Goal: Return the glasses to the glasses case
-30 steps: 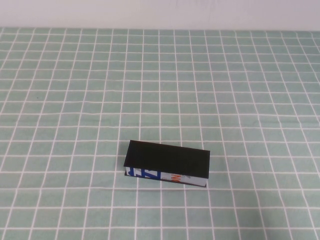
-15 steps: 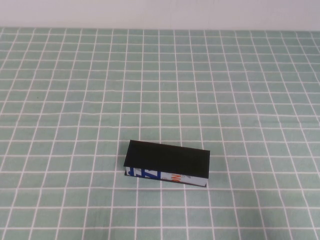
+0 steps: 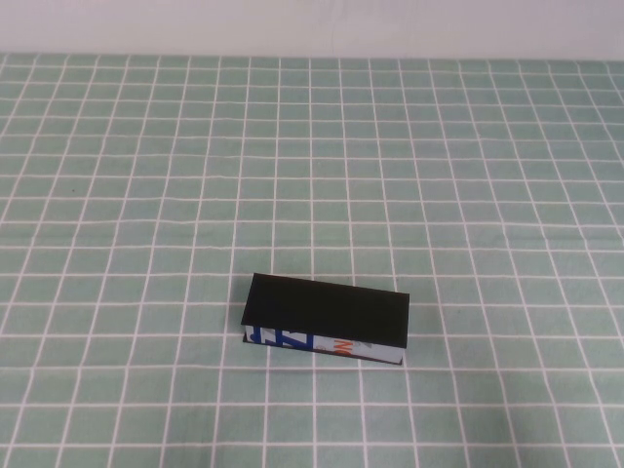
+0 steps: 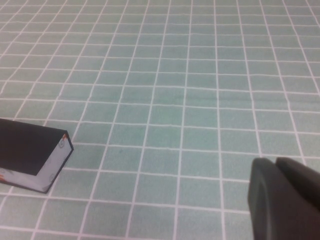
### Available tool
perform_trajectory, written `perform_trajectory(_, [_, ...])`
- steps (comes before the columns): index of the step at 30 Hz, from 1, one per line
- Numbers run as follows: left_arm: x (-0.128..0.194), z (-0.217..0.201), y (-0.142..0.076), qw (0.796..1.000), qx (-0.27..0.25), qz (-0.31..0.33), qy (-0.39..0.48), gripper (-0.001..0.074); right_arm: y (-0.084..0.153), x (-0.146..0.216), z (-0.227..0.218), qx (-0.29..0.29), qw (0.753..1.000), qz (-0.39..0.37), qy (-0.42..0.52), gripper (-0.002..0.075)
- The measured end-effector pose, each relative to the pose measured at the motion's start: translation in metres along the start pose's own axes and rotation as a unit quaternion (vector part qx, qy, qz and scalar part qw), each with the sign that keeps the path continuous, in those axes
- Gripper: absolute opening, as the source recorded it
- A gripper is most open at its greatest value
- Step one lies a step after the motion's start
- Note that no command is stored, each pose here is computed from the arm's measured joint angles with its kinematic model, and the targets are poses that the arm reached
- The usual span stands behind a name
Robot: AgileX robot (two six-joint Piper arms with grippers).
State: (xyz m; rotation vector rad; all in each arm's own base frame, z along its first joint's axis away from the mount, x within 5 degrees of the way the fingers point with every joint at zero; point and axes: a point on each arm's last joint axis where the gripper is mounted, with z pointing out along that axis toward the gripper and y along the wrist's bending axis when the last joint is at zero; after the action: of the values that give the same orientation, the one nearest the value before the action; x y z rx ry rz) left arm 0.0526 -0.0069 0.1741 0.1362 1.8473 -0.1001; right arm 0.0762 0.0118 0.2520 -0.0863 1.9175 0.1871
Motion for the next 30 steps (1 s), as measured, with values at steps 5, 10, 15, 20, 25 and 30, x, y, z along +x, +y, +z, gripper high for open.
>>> perform_trajectory(5, [0.0,0.0,0.0,1.0,0.0,0.0,0.0,-0.0002,0.0,0.0,0.0,0.0,1.0,0.0,0.0,-0.0011])
perform_trajectory(10, [0.0,0.0,0.0,1.0,0.0,0.0,0.0,-0.0002,0.0,0.0,0.0,0.0,1.0,0.0,0.0,-0.0011])
perform_trajectory(15, [0.0,0.0,0.0,1.0,0.0,0.0,0.0,-0.0002,-0.001,0.0,0.0,0.005,1.0,0.002,0.0,-0.0011])
perform_trajectory(20, [0.0,0.0,0.0,1.0,0.0,0.0,0.0,-0.0002,-0.01,-0.001,-0.001,0.063,0.998,0.023,-0.009,-0.0011])
perform_trajectory(25, [0.0,0.0,0.0,1.0,0.0,0.0,0.0,-0.0002,-0.025,-0.001,-0.005,0.155,0.986,0.057,-0.019,-0.0011])
perform_trajectory(30, [0.0,0.0,0.0,1.0,0.0,0.0,0.001,-0.0002,-0.034,-0.001,-0.009,0.216,0.973,0.079,-0.025,-0.0011])
